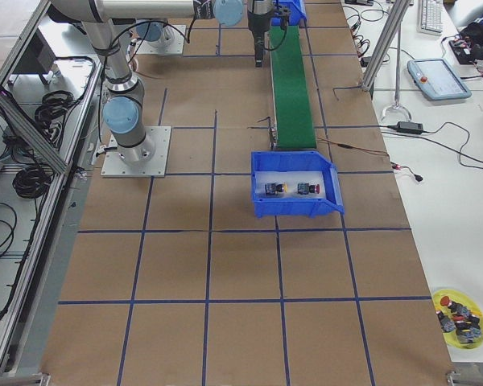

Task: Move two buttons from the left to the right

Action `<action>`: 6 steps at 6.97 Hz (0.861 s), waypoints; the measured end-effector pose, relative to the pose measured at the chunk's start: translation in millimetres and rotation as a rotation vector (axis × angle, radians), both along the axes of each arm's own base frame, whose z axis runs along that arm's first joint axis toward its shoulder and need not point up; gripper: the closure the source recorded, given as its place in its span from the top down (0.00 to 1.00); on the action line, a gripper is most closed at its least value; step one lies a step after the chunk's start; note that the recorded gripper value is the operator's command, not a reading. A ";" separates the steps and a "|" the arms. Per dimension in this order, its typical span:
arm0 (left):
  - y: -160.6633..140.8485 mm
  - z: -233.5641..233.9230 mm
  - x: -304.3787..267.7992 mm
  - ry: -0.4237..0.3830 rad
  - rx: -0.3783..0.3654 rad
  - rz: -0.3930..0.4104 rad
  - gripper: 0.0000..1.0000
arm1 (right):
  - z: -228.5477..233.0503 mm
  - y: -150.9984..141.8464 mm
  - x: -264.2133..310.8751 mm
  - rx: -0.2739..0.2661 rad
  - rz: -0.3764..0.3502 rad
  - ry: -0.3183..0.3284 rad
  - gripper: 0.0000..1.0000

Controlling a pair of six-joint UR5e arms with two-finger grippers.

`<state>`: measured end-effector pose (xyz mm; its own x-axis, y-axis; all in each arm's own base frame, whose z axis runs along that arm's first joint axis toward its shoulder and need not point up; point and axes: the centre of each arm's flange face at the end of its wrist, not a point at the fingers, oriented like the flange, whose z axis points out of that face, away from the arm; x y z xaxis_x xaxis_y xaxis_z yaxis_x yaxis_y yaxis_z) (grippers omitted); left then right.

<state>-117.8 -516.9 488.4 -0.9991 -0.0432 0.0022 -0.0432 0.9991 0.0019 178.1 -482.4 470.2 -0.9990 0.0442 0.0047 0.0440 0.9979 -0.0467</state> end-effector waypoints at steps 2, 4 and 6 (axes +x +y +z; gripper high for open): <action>-0.5 -0.5 0.0 0.000 0.001 0.000 1.00 | 0.8 -0.8 0.1 -0.006 0.040 -0.015 1.00; -0.1 -1.0 -0.1 0.000 0.002 0.000 1.00 | 1.4 -1.5 -0.1 -0.008 0.058 -0.015 1.00; 0.6 -1.1 -0.2 0.001 0.002 0.000 1.00 | -0.5 -2.8 -0.5 -0.004 0.059 -0.014 1.00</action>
<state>-118.0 -516.2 487.3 -0.9990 -0.0436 0.0035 -0.0436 0.9990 0.0041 177.6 -485.2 469.8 -0.9998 -0.0146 -0.0093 -0.0141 0.9986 -0.0504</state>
